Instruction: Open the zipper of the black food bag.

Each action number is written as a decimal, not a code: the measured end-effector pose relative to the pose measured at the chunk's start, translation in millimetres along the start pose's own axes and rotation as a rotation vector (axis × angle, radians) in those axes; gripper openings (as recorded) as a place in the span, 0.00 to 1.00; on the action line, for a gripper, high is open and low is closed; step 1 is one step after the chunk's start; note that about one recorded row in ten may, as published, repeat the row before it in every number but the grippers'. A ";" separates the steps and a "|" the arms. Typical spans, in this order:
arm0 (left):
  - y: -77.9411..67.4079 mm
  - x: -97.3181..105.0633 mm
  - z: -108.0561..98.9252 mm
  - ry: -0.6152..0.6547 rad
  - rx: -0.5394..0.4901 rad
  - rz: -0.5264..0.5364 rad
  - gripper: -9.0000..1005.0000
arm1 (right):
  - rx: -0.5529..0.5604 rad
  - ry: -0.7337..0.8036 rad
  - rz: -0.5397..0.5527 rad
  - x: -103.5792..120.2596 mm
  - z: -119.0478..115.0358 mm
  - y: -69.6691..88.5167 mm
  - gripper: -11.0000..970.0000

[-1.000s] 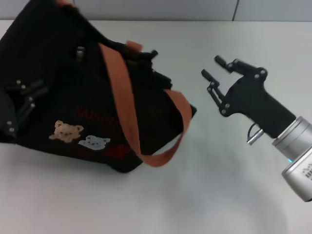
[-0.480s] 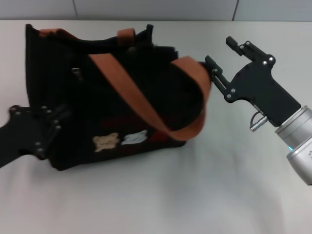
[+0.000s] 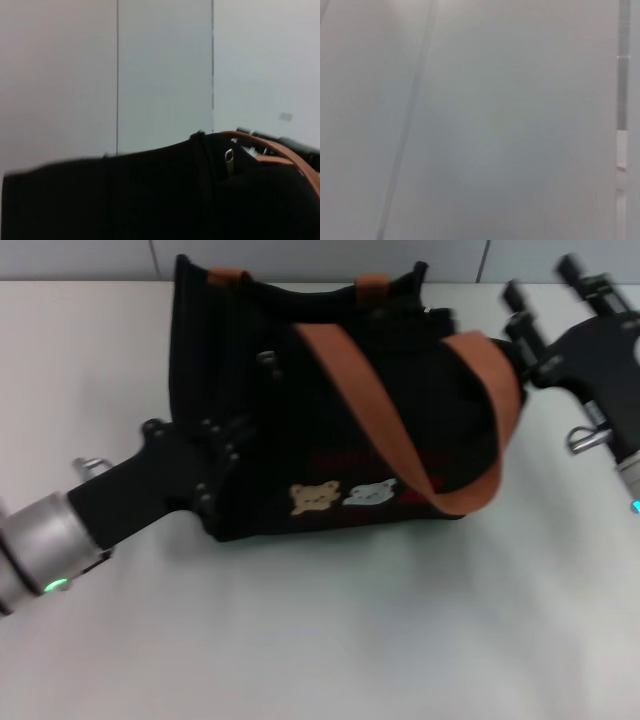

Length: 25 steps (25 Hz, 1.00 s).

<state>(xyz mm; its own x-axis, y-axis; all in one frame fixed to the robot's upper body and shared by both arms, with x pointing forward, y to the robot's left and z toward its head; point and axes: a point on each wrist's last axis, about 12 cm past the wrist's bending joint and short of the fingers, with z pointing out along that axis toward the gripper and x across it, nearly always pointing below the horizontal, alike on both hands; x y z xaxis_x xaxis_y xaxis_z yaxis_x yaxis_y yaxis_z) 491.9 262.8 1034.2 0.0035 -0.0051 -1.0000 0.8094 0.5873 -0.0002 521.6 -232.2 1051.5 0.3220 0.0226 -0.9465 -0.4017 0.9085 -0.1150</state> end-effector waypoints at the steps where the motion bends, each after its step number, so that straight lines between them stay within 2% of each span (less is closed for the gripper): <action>1: -0.1 1.5 6.6 0.010 -0.001 -0.017 0.08 | 0.000 0.000 0.000 0.0 0.0 0.0 0.54; 3: 0.2 4.0 15.4 0.023 -0.016 -0.047 0.07 | 0.058 -0.017 0.051 -2.1 -5.0 -10.8 0.55; 5: 0.2 4.0 15.4 0.023 -0.016 -0.047 0.07 | 0.069 -0.019 0.081 -2.7 -8.8 -17.5 0.62; 6: 1.4 3.3 9.9 -0.012 -0.064 -0.071 0.07 | 0.069 -0.019 0.081 -2.7 -8.8 -17.5 0.65; 7: 1.4 3.2 9.1 -0.014 -0.067 -0.072 0.10 | 0.067 -0.023 0.100 -3.4 -11.7 -21.9 0.69; 8: 1.3 0.5 -2.9 -0.056 -0.089 -0.082 0.13 | 0.056 -0.036 0.143 -6.4 -18.7 -31.8 0.72; 9: 1.3 0.5 -2.9 -0.056 -0.089 -0.082 0.17 | 0.056 -0.036 0.143 -6.4 -18.7 -31.8 0.76; 12: 3.2 -6.2 -30.4 -0.113 -0.118 -0.094 0.26 | -0.016 -0.060 0.221 -14.6 -29.9 -44.0 0.85; 13: 3.4 -8.8 -40.7 -0.126 -0.122 -0.096 0.32 | -0.118 -0.063 0.282 -22.7 -36.0 -50.8 0.85; 14: 3.4 -8.8 -40.7 -0.126 -0.122 -0.096 0.37 | -0.118 -0.063 0.282 -22.7 -36.0 -50.8 0.85; 16: 2.5 -17.0 -62.1 -0.148 -0.101 -0.078 0.48 | -0.291 -0.035 0.322 -34.7 -40.6 -57.9 0.85; 17: -0.5 -23.8 -74.7 -0.141 -0.031 -0.061 0.53 | -0.382 -0.015 0.331 -40.3 -41.8 -59.4 0.85; 18: -3.3 -28.3 -81.7 -0.117 0.051 -0.053 0.57 | -0.608 0.049 0.344 -52.4 -42.9 -60.1 0.85; 19: -3.3 -28.3 -81.7 -0.117 0.051 -0.053 0.60 | -0.608 0.049 0.344 -52.4 -42.9 -60.1 0.85; 22: -7.8 -34.8 -90.7 -0.053 0.219 -0.049 0.70 | -0.895 0.143 0.362 -64.5 -45.0 -55.7 0.85; 23: -8.3 -36.4 -92.5 -0.030 0.265 -0.061 0.73 | -1.028 0.196 0.370 -67.4 -43.2 -50.7 0.85; 25: -8.0 -37.4 -92.2 -0.007 0.299 -0.082 0.75 | -1.063 0.214 0.373 -67.0 -41.4 -47.9 0.85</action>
<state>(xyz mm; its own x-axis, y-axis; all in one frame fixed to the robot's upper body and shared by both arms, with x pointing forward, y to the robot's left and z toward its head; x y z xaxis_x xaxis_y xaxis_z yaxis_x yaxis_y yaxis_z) 431.1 332.9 1071.0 -0.0657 -0.0490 -0.9966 0.9441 0.3202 -0.0780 483.7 -294.5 1107.9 -0.0810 0.0529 -0.9953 -0.9954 0.0462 0.0835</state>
